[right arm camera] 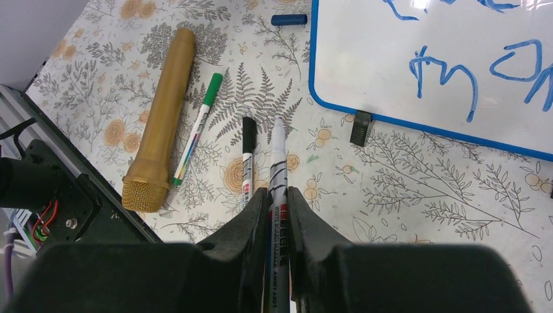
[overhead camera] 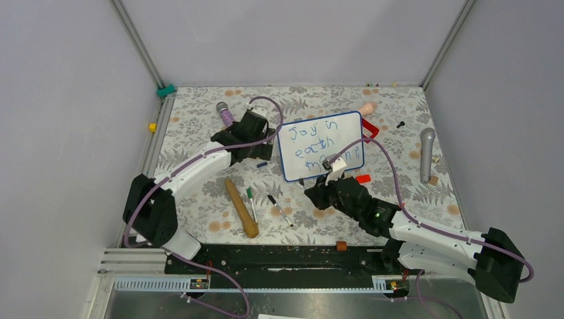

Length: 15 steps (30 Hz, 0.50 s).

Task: Write a sentence on the whiteboard
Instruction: Pick up the pen cap from the whiteboard marker.

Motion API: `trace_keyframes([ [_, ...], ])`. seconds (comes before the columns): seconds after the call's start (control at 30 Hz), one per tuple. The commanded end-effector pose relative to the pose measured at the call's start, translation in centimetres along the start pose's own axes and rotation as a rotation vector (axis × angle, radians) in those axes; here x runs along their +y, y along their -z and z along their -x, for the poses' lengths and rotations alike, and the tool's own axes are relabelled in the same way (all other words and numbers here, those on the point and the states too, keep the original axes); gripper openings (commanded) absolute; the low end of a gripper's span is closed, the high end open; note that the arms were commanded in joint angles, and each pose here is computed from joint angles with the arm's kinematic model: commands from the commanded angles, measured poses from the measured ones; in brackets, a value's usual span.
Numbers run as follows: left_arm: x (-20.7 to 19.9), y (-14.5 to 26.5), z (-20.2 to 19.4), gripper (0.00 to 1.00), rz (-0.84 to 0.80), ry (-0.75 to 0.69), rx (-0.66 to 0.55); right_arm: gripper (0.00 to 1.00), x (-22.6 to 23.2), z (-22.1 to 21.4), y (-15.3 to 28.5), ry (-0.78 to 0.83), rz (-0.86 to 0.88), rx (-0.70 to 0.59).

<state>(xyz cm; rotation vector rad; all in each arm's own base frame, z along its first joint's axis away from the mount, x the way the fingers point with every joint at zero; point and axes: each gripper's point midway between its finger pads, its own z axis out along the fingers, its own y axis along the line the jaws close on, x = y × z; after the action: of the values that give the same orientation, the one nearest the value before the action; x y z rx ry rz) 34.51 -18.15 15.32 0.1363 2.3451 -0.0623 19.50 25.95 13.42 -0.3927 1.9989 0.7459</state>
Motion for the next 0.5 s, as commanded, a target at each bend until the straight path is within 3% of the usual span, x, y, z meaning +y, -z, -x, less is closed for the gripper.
trace_keyframes([
  [0.0, -0.6, -1.2, -0.7, 0.88, -0.083, -0.299, 0.071, 0.0, 1.2, 1.5, 0.3, 0.013, 0.051, -0.055],
  [0.13, 0.2, -3.4, -2.2, 0.81, -0.048, -0.335, 0.156, 0.0, 1.1, 1.6, 0.6, 0.023, 0.048, -0.059],
  [0.47, -1.5, -7.3, -4.9, 0.77, -0.111, -0.38, 0.239, 0.0, 1.2, 1.7, 0.6, 0.036, 0.05, -0.054],
])
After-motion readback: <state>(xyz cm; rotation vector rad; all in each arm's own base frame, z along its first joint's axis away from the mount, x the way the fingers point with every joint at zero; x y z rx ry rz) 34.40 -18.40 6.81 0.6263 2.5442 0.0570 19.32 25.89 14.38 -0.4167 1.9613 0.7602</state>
